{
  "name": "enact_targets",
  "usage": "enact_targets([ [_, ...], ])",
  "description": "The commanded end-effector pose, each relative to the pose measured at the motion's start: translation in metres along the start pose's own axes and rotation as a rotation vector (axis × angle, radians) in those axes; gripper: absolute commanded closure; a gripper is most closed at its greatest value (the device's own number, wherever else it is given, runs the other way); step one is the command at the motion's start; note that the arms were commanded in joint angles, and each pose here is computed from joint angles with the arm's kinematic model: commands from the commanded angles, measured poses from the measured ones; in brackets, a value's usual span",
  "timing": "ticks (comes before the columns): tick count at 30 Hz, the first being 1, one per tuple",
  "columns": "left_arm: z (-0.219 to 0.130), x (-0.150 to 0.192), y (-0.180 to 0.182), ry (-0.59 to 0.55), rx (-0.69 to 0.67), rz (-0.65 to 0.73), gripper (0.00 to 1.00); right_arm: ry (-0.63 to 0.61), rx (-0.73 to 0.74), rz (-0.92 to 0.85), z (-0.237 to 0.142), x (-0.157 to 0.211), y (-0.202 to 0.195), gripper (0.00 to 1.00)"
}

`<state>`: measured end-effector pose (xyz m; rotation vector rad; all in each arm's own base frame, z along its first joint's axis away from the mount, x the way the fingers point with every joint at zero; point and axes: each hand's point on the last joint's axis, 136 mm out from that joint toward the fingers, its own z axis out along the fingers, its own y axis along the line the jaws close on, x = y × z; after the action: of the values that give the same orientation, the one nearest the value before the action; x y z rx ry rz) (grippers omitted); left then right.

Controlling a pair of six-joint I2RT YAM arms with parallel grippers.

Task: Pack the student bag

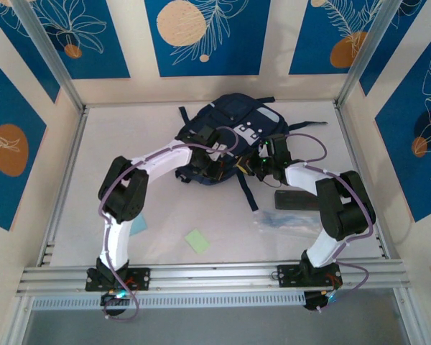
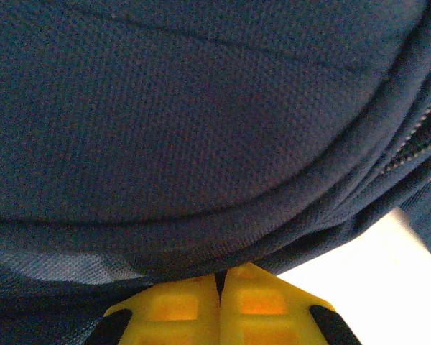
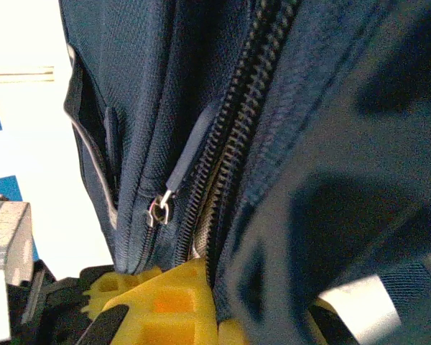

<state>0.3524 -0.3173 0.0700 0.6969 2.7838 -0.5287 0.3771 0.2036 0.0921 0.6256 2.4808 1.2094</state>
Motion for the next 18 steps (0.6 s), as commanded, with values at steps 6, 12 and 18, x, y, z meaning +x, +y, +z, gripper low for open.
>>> enact_targets([
  [6,-0.051,0.036,0.132,0.109,-0.413,-0.037,1.0,-0.066,-0.078,-0.211,-0.051,-0.027,0.023,1.0],
  [12,-0.061,0.037,0.119,0.085,-0.342,-0.069,1.0,-0.075,-0.074,-0.219,-0.061,-0.053,0.018,1.0],
  [18,-0.084,0.033,0.043,-0.001,-0.106,-0.016,1.0,-0.06,-0.091,-0.226,-0.064,-0.087,0.02,1.0],
])
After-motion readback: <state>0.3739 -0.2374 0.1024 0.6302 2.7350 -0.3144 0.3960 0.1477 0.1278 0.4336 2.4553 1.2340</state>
